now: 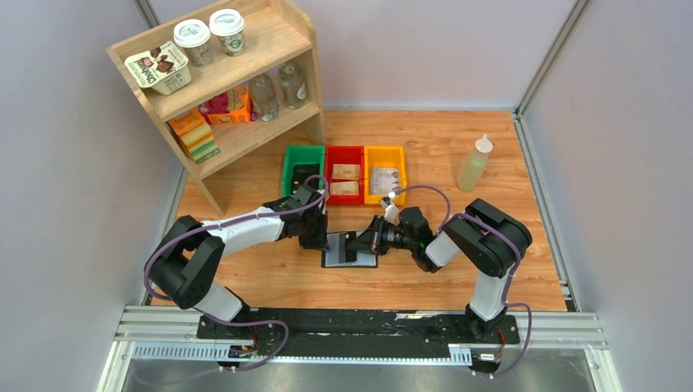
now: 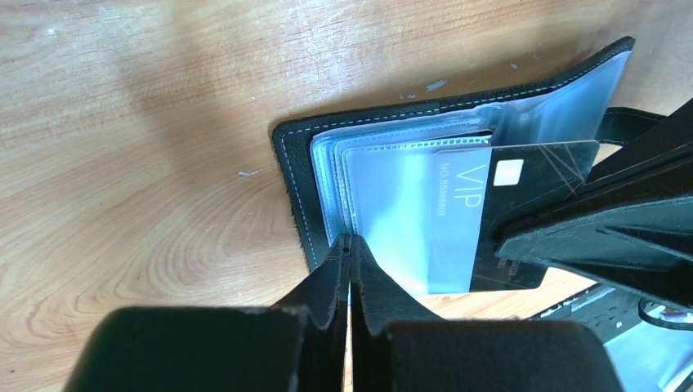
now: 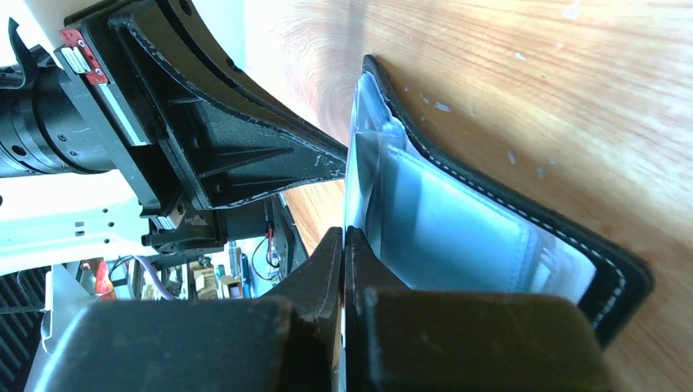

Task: Take the credit cards out of the card holder
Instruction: Remove the credit card from the card holder, then place the credit card in the storage box.

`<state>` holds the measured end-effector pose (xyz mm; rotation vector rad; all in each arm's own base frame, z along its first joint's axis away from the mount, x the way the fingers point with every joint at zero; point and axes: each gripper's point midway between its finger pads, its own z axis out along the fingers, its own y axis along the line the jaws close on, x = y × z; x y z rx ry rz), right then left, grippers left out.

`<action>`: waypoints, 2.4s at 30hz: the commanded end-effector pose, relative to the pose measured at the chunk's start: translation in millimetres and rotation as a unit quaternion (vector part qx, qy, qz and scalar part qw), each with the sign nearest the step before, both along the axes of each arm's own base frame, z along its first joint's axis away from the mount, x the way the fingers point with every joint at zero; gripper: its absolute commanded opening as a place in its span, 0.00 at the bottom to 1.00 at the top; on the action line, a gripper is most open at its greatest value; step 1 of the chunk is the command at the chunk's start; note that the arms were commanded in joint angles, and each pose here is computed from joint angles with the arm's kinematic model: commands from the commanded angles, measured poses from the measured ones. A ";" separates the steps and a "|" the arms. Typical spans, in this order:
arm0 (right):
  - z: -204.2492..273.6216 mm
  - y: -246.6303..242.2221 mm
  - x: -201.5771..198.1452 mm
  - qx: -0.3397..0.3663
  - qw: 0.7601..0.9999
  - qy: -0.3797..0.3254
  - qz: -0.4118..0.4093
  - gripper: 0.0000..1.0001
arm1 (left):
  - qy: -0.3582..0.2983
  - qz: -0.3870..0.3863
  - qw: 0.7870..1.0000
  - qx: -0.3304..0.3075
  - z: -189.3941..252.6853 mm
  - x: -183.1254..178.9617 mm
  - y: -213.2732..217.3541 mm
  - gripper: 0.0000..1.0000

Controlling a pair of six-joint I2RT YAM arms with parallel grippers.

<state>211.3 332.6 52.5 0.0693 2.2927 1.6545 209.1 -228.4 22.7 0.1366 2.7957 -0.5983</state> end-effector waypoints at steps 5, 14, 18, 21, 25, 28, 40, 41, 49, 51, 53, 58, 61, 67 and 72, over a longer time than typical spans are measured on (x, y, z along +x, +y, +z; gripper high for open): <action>17.2 -21.5 -0.5 0.011 0.999 -0.045 -0.012 0.00 | -0.013 -0.013 1.000 -0.004 2.2 -0.9 -1.3 0.00; 25.9 -48.5 -8.6 -0.075 0.993 -0.090 -0.005 0.00 | -0.132 -0.047 0.988 -0.070 68.7 20.6 -15.7 0.24; 53.7 -60.0 -9.5 -0.124 0.981 -0.148 0.015 0.00 | -0.210 -0.096 0.969 -0.087 113.6 25.1 -16.7 0.45; 90.1 -66.9 -13.1 -0.142 0.967 -0.209 0.036 0.00 | -0.263 -0.173 0.940 -0.132 151.9 13.2 -27.0 0.52; 136.9 -69.5 -26.5 -0.138 0.947 -0.278 0.083 0.00 | -0.314 -0.290 0.881 -0.202 203.4 -13.3 -44.7 0.55; 165.6 -67.0 -39.6 -0.125 0.933 -0.317 0.119 0.00 | -0.328 -0.351 0.847 -0.226 226.4 -28.8 -49.2 0.57; 204.4 -43.0 -69.7 -0.104 0.894 -0.381 0.212 0.00 | -0.246 -0.490 0.780 -0.301 257.0 -67.4 -63.4 0.56; 206.6 -41.6 -70.3 -0.100 0.893 -0.384 0.215 0.00 | -0.237 -0.493 0.782 -0.300 252.8 -68.4 -62.9 0.55; 211.2 -33.9 -73.8 -0.081 0.888 -0.389 0.230 0.00 | -0.190 -0.509 0.773 -0.327 241.7 -80.1 -66.1 0.45; 213.1 -32.1 -74.1 -0.076 0.887 -0.391 0.232 0.00 | -0.186 -0.511 0.771 -0.332 241.4 -81.9 -68.1 0.39; 213.3 -30.4 -75.6 -0.071 0.887 -0.390 0.236 0.00 | -0.181 -0.512 0.770 -0.335 240.6 -82.9 -70.5 0.33; 210.0 -29.9 -71.2 -0.076 0.889 -0.391 0.226 0.04 | -0.181 -0.514 0.771 -0.329 238.0 -83.1 -70.3 0.00; 210.3 -31.4 -65.9 -0.081 0.893 -0.394 0.202 0.22 | -0.189 -0.506 0.786 -0.300 229.6 -77.9 -65.5 0.00; 202.4 -48.4 -37.7 -0.141 0.903 -0.392 0.102 0.55 | -0.247 -0.393 0.868 -0.175 200.8 -23.0 -45.8 0.00; 189.5 -72.2 -14.3 -0.196 0.908 -0.371 0.003 0.69 | -0.267 -0.172 0.946 -0.070 184.3 49.7 10.6 0.00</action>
